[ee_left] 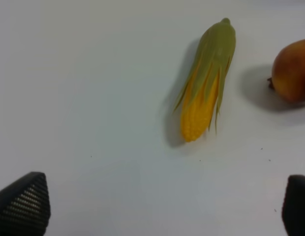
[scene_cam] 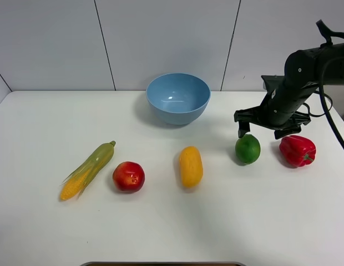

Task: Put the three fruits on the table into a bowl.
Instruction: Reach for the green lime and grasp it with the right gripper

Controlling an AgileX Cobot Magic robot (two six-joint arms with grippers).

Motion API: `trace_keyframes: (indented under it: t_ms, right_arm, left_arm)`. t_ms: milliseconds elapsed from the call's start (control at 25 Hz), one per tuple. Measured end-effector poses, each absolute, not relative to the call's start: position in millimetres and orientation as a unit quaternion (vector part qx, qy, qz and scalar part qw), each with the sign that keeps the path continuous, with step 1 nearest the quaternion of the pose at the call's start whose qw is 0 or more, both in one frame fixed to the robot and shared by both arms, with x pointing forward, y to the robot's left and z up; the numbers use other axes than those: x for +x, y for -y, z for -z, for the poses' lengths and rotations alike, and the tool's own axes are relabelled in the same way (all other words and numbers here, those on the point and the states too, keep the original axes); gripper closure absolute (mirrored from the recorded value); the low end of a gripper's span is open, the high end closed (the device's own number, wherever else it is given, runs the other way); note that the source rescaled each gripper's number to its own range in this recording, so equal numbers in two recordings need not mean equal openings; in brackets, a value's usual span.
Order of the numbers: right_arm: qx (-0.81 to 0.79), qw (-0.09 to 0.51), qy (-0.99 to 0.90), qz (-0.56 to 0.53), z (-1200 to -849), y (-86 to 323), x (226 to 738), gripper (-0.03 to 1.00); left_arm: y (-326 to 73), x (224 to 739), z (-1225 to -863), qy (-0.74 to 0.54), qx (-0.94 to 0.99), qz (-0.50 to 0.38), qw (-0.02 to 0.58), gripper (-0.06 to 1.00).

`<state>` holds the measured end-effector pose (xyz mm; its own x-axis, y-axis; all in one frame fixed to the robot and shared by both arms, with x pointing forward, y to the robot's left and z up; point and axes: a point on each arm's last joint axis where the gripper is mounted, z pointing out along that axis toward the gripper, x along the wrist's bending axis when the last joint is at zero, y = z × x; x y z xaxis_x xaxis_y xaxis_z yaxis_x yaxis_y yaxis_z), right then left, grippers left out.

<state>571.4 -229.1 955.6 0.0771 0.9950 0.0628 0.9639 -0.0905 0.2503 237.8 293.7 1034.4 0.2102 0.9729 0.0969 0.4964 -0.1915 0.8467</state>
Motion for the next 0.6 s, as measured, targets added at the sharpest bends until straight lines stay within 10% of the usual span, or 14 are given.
trace_keyframes:
  t_ms: [600]
  right_arm:
    - [0.732,0.058,-0.673,-0.087,-913.0,226.6,582.4,0.11]
  left_arm:
    - [-293.7,237.8,-1034.4,-0.529,0.694,-0.338,0.352,-0.05]
